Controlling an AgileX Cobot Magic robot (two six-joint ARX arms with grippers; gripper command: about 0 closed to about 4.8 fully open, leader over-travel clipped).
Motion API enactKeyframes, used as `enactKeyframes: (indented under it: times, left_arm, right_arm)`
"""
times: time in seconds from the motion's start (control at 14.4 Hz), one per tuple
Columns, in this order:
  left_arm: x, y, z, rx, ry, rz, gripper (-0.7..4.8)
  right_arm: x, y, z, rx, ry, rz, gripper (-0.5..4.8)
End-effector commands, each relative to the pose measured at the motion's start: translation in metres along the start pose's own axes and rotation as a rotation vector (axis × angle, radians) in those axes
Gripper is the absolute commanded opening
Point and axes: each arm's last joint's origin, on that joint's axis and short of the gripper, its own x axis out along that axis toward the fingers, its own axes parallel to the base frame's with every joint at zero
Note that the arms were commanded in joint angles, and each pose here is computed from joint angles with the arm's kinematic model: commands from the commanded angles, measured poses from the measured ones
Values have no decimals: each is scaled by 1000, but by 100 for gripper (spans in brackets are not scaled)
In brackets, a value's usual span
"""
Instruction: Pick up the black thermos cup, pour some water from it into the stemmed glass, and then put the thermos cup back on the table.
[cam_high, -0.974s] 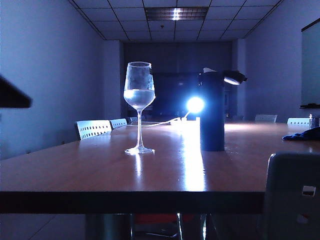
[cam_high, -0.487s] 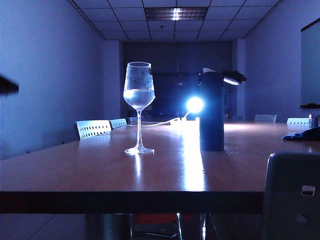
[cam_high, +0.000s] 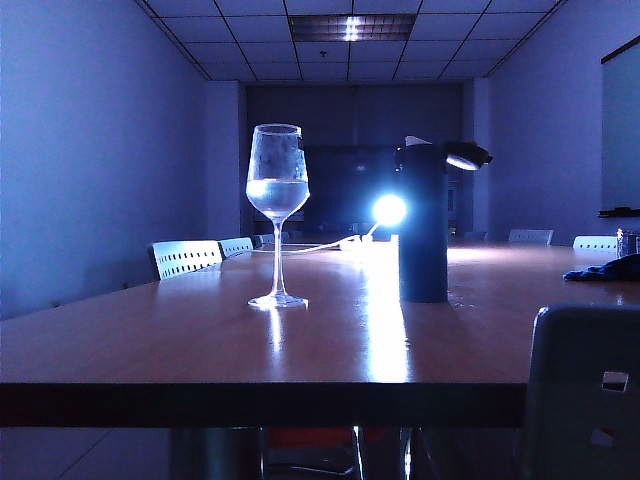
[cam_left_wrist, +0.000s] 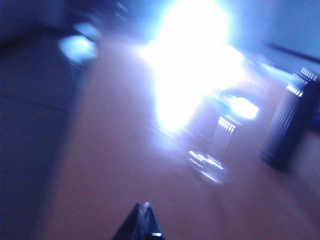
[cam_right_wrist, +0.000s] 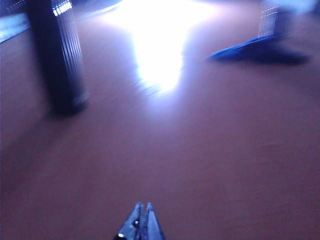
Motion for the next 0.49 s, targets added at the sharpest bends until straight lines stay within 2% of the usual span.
enactKeyframes:
  times: [0.07,0.21,0.35,0.49]
  left_arm:
    - [-2,13,6,22,-53,131,-5]
    - [-6,18,3,19,-34,205,-5]
    - [-11,21,-2,14,-11,325,-5]
    - [-15,21,-4,16,-26,348,-5]
  right_arm:
    - [0,-3,8,9,-83,-3,-5]
    - [0,-3,7,9,-73,-10,-5]
    - [0,-3,6,9,-67,-13,-5]
    - [0,-3,6,9,-67,-13,-5]
